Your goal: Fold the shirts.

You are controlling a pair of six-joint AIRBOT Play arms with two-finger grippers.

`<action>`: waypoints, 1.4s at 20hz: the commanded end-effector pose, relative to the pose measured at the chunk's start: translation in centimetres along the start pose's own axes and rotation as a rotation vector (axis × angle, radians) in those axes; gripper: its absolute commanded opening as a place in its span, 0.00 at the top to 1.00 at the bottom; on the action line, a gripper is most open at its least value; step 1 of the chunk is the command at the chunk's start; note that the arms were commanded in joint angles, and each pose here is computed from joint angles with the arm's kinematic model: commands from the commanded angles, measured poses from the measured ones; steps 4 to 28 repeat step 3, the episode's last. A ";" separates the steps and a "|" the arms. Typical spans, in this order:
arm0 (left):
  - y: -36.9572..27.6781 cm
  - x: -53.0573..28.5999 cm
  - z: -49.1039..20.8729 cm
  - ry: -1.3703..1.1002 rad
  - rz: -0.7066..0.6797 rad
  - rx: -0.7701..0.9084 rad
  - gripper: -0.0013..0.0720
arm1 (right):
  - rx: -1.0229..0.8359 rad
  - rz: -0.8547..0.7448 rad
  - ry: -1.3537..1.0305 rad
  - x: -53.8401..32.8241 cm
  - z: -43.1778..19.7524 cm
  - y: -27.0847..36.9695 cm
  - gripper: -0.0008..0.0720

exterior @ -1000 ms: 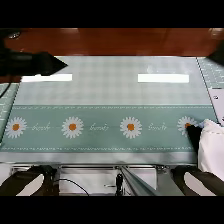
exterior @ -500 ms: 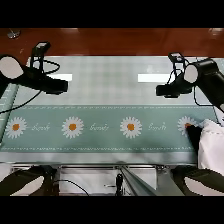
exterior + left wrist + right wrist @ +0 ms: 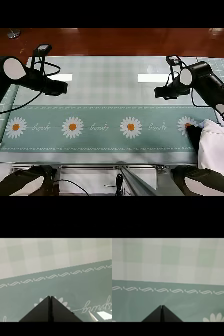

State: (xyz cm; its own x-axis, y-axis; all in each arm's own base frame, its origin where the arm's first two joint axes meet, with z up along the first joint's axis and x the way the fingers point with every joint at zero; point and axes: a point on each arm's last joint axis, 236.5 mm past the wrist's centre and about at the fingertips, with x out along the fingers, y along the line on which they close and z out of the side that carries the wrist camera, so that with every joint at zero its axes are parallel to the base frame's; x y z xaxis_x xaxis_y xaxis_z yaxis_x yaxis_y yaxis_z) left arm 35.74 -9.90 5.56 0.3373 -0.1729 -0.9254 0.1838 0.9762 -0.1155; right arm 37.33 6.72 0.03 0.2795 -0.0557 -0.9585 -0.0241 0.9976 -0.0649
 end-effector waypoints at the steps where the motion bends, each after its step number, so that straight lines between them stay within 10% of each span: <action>1: 0.0 0.0 0.0 0.002 0.003 0.001 0.94 | -0.001 -0.002 0.001 0.0 0.0 0.0 0.96; 28: 0.0 0.0 0.0 0.002 0.003 0.001 0.94 | -0.001 -0.002 0.001 0.0 0.0 0.0 0.96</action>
